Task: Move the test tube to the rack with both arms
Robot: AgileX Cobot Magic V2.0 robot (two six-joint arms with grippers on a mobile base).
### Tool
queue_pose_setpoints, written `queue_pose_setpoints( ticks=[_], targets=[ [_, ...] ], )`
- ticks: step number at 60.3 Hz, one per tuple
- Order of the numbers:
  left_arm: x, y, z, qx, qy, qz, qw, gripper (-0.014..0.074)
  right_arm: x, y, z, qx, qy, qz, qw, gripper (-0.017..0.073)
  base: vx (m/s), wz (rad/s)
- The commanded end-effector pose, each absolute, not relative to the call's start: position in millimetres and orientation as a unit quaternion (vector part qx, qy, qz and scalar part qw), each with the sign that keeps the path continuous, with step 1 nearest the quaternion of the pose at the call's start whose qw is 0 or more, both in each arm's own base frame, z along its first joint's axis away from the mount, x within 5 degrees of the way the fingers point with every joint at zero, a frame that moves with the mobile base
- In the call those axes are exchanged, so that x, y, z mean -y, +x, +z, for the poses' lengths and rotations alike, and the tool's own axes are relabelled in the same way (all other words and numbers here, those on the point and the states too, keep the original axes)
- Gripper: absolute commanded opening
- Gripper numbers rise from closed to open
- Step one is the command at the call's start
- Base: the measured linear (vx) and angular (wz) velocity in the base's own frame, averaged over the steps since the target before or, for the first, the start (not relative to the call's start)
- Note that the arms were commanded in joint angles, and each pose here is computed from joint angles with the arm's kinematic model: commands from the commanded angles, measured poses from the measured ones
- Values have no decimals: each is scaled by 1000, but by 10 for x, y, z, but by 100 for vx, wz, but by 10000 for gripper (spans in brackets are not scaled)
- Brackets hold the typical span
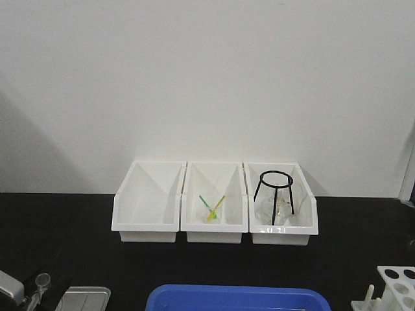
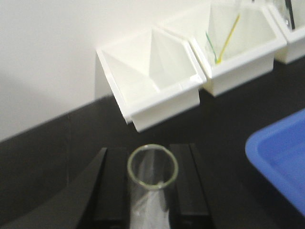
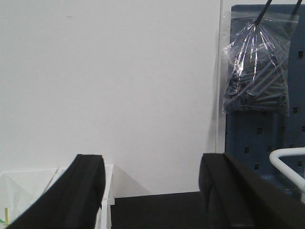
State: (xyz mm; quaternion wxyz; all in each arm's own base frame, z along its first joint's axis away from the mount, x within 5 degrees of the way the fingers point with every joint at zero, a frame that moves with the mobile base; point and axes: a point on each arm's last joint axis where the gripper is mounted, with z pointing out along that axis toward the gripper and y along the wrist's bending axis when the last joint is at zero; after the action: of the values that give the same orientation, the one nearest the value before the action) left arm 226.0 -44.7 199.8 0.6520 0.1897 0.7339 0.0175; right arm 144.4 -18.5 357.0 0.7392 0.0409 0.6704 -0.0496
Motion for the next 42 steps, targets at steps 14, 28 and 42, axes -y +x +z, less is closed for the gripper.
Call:
queue_pose_setpoints(
  ticks=[14,28,42],
  targets=[
    [436,2252,2820,-645,164,25,746,-7,180,1424,3758,-628,33,-57,775,470,0,0],
    [415,2158,3414,-622,154,25,767,-7,180,1424,3759,-628,34,-56,775,470,0,0],
    [399,2049,4069,-665,88,-47,740,-7,128,1465,3677,-660,39,-21,750,470,0,0]
  ],
)
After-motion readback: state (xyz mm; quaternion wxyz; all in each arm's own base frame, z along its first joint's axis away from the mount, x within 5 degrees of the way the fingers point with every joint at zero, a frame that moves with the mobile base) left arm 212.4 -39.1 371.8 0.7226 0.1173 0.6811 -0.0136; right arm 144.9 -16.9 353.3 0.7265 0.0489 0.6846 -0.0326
